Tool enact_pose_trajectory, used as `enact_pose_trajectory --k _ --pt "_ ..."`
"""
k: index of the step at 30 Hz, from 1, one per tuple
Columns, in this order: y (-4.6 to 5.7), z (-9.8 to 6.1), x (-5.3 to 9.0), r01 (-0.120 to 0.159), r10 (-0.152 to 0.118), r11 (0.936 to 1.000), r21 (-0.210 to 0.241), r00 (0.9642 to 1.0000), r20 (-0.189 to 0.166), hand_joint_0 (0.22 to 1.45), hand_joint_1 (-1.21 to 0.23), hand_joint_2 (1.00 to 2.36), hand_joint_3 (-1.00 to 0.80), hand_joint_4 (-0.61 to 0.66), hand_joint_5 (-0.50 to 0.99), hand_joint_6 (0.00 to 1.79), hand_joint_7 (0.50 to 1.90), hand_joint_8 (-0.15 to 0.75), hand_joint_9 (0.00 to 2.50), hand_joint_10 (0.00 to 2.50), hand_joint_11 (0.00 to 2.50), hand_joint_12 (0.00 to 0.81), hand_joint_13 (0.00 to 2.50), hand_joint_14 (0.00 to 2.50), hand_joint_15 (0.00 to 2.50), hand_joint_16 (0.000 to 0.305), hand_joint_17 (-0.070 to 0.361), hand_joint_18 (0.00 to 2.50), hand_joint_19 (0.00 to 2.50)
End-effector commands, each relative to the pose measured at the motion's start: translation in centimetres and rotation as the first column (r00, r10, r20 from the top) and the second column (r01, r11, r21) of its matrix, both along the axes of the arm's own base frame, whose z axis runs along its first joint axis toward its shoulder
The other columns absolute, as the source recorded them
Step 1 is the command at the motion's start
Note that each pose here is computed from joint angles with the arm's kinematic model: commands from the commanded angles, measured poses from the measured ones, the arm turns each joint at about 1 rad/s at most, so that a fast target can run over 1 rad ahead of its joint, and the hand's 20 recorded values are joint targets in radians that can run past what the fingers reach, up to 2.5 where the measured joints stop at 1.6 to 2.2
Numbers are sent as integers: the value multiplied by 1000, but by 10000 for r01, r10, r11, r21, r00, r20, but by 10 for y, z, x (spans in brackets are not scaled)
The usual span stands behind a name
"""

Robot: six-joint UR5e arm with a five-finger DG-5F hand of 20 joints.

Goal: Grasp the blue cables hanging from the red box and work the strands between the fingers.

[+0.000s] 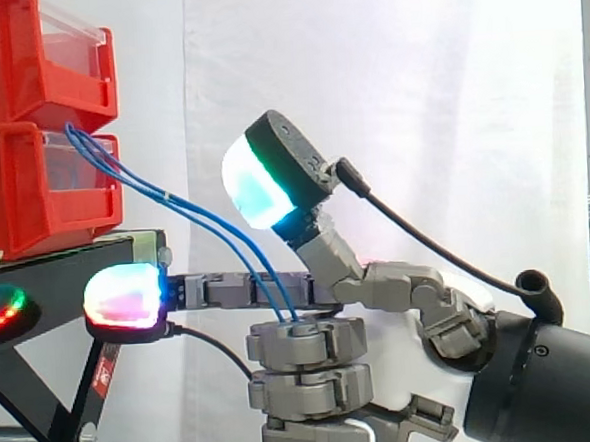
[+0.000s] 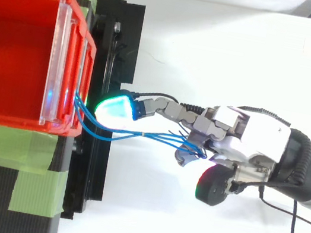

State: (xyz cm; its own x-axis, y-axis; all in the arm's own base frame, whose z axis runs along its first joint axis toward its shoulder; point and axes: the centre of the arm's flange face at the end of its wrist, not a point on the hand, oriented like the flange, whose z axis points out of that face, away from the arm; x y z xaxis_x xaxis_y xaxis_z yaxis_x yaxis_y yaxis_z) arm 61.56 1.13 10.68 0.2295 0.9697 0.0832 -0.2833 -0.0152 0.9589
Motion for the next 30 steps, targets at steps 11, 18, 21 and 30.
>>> enact_pose_trajectory --k 11,18,21,30 --pt "4 -5 6 -292 244 9992 -257 9850 -1709 761 -431 1000 -1000 249 -155 7 679 341 1083 2500 2314 422 1120 2500 1554 47 106 1546 1371" --pt "2 -9 1 -296 253 9993 -228 9851 -1702 763 -430 1000 -1000 252 -149 7 681 353 1073 2500 2491 409 1121 2500 1595 48 108 1540 1351" --pt "2 -11 -3 -295 265 9994 -168 9873 -1569 763 -431 1000 -1000 253 -147 7 688 359 1060 2500 2500 411 1120 2500 1657 49 110 1531 1294" --pt "-2 -4 -12 -191 221 9996 221 9893 -1444 765 -432 1000 -1000 260 -136 7 687 379 1058 2500 2500 427 1132 2500 1644 51 114 1485 1062"
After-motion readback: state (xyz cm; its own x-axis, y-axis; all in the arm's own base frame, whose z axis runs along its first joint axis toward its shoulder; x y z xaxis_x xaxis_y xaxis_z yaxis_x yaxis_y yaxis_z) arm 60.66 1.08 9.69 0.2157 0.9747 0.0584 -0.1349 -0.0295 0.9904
